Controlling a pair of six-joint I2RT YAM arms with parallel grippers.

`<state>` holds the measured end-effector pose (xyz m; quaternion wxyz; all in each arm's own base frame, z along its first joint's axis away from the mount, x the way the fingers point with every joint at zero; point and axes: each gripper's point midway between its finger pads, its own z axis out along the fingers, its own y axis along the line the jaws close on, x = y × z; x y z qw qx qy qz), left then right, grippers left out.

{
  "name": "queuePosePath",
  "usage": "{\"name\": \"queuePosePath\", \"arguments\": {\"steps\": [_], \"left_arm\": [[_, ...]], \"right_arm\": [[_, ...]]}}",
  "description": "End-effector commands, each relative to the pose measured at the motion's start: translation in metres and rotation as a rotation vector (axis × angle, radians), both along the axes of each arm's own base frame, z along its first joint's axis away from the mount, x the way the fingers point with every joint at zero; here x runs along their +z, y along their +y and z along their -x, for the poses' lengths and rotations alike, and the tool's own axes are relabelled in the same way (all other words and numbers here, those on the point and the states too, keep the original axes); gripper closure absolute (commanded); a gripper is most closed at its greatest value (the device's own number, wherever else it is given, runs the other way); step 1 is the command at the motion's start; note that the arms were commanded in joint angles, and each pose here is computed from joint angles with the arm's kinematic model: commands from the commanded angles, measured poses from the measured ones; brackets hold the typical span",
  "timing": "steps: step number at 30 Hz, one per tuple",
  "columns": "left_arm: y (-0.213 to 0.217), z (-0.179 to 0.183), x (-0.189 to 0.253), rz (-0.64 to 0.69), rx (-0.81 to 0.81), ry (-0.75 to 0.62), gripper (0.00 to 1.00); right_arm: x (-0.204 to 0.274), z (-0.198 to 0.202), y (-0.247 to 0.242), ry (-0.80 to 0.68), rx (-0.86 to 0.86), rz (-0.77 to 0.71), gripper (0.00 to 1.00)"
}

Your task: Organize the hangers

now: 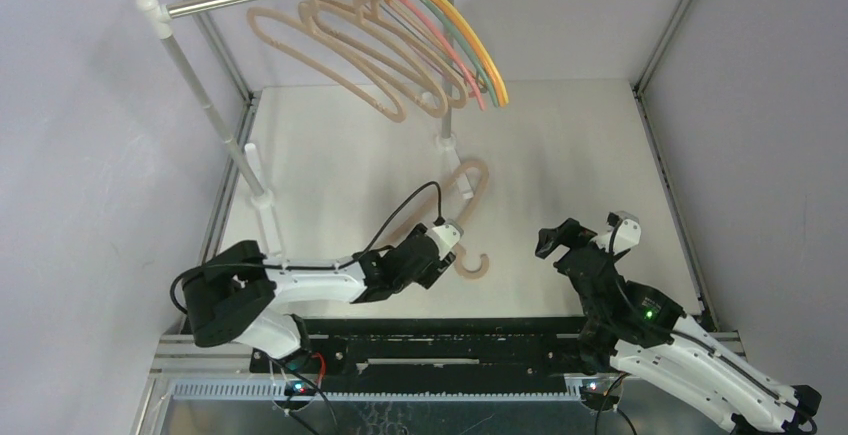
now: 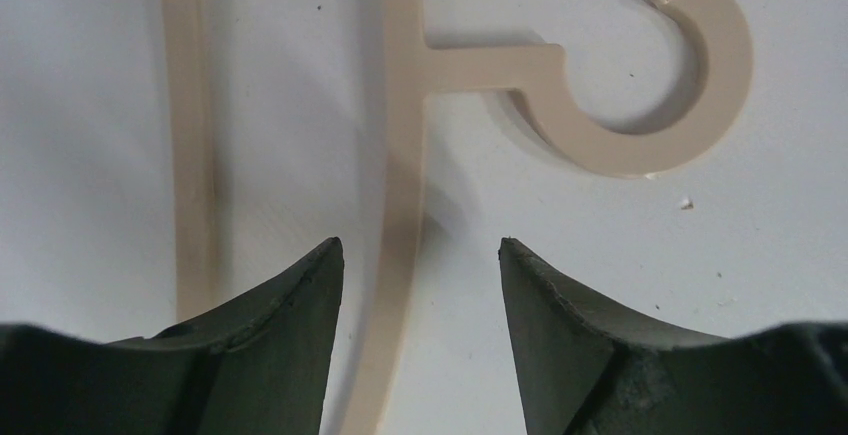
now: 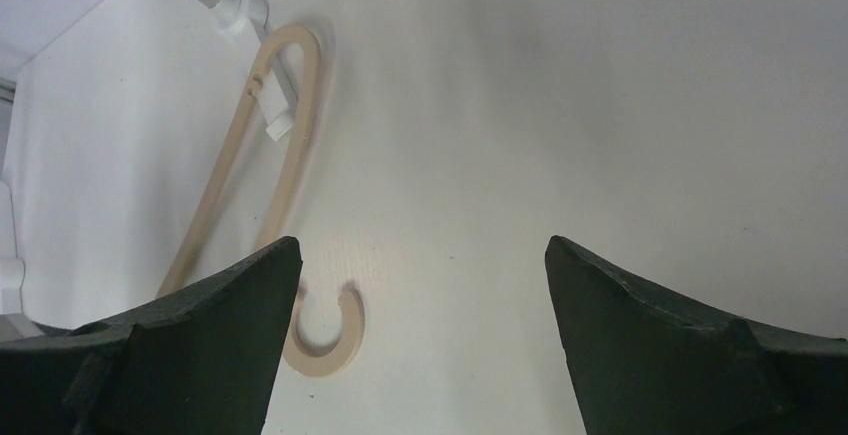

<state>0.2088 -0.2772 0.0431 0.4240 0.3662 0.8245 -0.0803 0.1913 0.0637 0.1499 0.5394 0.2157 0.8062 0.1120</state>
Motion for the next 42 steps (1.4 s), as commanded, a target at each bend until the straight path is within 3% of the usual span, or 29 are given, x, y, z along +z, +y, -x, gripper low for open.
{"name": "queuePosePath", "arguments": {"steps": [1,8,16,22,24,25,30,42], "left_arm": [[-0.026,-0.017,0.013,0.048,-0.085,-0.043,0.37],[-0.036,-0.022,0.002,0.066,-0.124,-0.009,0.39],[-0.043,-0.014,-0.022,0.078,-0.127,0.117,0.51],[-0.043,-0.009,-0.038,0.060,-0.095,0.195,0.78],[-0.041,-0.007,-0.040,0.069,-0.081,0.206,0.98],[-0.040,-0.006,-0.041,0.073,-0.075,0.210,0.99],[-0.033,-0.002,-0.030,0.096,-0.042,0.214,1.00],[0.013,-0.004,0.098,0.385,0.198,0.093,1.00]], "right_arm": [[0.007,-0.005,0.002,-0.024,-0.004,-0.005,0.00],[0.006,-0.006,-0.002,-0.017,-0.019,0.008,0.00],[0.000,-0.007,-0.003,0.006,-0.029,0.021,0.00],[-0.003,-0.006,-0.005,0.013,-0.035,0.023,0.00],[-0.003,-0.005,-0.006,0.011,-0.037,0.021,0.00],[-0.003,-0.005,-0.007,0.009,-0.037,0.019,0.00],[-0.003,-0.004,-0.009,0.005,-0.040,0.014,0.00],[-0.003,-0.005,-0.005,-0.002,-0.026,0.010,0.00]]}}
